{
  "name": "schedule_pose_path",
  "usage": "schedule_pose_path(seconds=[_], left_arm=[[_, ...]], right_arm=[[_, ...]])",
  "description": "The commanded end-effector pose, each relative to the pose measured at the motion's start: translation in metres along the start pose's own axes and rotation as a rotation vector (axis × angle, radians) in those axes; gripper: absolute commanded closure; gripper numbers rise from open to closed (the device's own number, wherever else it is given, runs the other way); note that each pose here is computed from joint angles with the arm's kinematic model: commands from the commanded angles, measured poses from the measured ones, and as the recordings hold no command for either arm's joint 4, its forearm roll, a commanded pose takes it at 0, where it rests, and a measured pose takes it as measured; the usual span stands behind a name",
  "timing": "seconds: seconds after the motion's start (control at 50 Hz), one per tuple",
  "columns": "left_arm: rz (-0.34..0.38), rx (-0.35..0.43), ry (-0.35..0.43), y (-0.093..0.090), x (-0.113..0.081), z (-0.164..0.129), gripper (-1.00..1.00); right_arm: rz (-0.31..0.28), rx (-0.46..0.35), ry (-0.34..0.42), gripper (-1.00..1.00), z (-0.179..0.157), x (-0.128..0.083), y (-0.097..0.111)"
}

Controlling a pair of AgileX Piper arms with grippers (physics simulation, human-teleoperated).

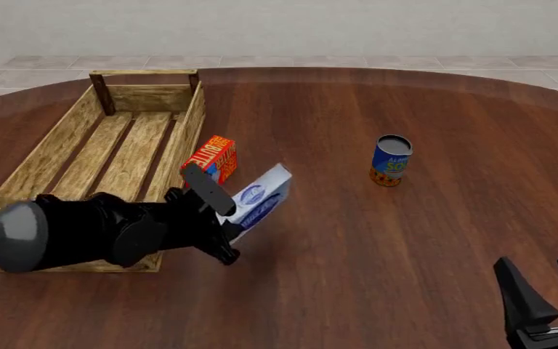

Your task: Pick up the cream cheese and put it in the tray.

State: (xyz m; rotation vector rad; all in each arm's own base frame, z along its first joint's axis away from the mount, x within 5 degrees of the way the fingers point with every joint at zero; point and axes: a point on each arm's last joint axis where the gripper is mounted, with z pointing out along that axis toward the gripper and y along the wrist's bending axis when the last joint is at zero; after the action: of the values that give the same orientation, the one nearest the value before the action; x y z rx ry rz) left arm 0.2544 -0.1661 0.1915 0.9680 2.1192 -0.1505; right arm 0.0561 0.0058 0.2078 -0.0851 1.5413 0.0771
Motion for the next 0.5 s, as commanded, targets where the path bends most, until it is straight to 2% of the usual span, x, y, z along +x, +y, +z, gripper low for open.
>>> schedule_pose_path(seconds=[0.02,0.22,0.4,0.5], left_arm=[[-0.048,-0.043,-0.049,0.017,-0.016,-0.017,1.00],[-0.113,-0.076,-0.112,0.025,-0.021,-0.042,1.00],[-0.122,-0.089,-0.124,0.026,-0.016,-0.055,1.00],[-0.141,-0.134,-0.130,0.041,-0.016,-0.061,1.00]], right_arm=[[-0.005,-0.006,0.000,-1.00,0.000,0.000,0.000],[-0.008,-0.010,0.000,-1.00,0.000,0.000,0.001],[-0.008,-0.013,0.001,-1.00,0.000,0.000,0.001],[-0.008,-0.015,0.001,-1.00,0.000,0.000,0.001]])
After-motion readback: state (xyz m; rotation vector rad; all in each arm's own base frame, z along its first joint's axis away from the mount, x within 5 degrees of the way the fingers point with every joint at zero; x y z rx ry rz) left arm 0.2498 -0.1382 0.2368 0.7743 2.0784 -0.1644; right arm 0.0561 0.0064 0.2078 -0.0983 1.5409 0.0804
